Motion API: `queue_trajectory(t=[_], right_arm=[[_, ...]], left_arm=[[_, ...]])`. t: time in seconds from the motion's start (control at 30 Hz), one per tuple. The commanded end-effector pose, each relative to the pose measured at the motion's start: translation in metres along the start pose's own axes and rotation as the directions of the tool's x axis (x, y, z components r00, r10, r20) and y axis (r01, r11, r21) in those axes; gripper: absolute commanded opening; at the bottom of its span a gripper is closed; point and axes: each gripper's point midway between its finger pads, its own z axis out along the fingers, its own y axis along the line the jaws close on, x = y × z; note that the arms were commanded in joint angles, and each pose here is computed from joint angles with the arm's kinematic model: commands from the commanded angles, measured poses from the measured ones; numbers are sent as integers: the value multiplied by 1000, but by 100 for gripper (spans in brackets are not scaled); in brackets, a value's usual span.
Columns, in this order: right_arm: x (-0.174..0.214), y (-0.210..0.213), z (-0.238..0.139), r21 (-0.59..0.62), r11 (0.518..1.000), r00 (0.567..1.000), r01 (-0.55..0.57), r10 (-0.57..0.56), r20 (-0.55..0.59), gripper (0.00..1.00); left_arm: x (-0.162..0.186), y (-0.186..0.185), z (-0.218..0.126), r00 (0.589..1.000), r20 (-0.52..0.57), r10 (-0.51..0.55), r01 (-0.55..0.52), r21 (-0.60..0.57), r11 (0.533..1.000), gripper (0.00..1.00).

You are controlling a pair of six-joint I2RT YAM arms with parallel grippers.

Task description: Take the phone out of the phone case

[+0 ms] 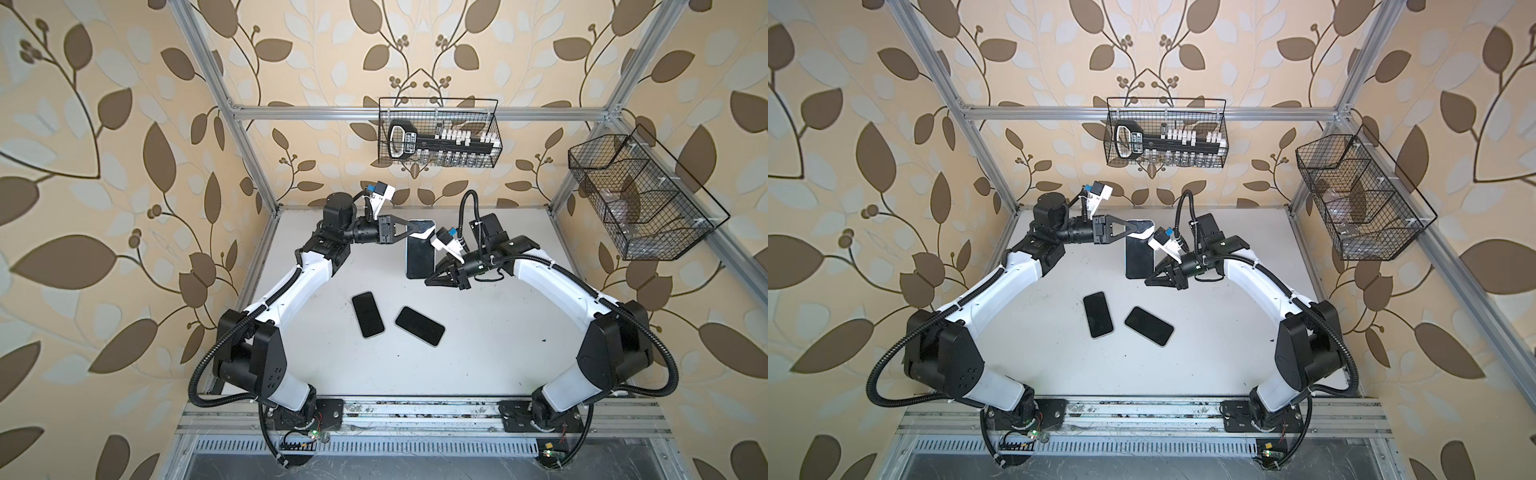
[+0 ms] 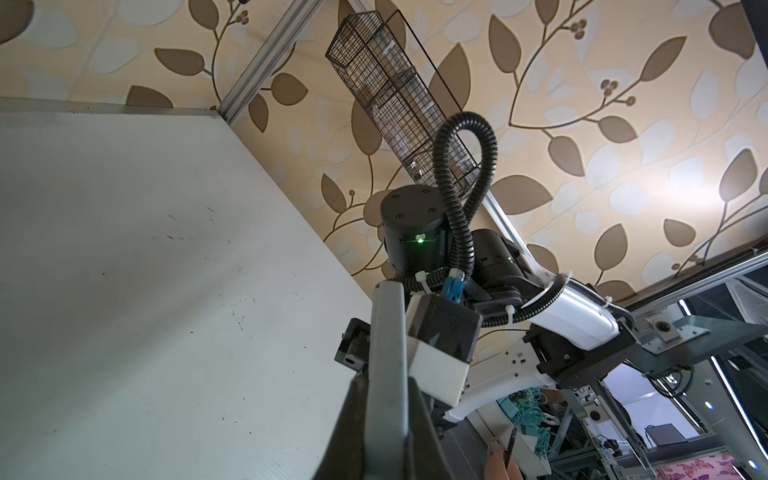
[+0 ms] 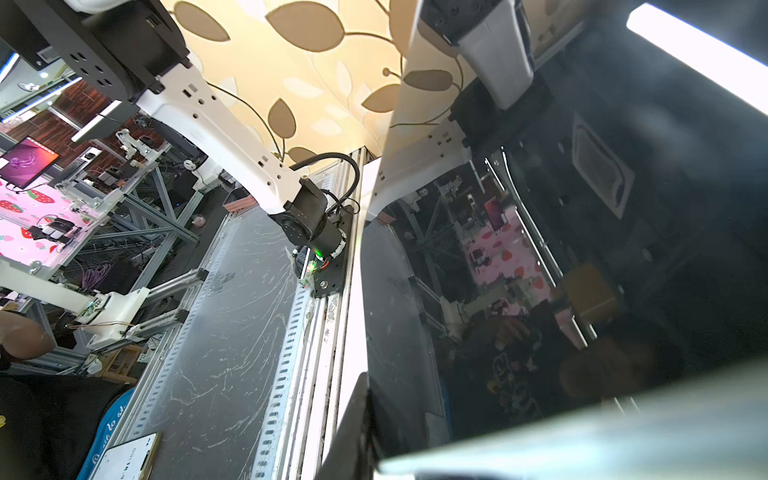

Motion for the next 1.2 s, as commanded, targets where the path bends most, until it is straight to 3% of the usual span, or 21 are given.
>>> queue_trajectory(t=[0.0,0.2,0.27,0.4,0.9,1.17], right_arm=[[1,-9,-1,59,990,992,127,-127,-8,11],[-1,-7,-5,45,992,992,121,-122,13,13],[-1,-6,-5,39,992,993,120,-120,17,22],[-1,-5,-6,38,992,993,118,-119,17,27],[4,5,-11,-22,996,996,89,-89,26,30],[9,11,-9,-102,993,998,58,-58,2,23]], left_arm=[[-14,-25,-5,994,61,-86,86,12,996,0],[-12,-26,-6,995,59,-83,83,9,997,0],[-12,-25,-6,995,58,-83,83,5,997,0],[-12,-24,-6,995,55,-77,77,3,997,0],[-9,-27,-7,999,34,-20,20,-9,1000,0],[-11,-31,-8,999,37,-10,10,-6,1000,0]])
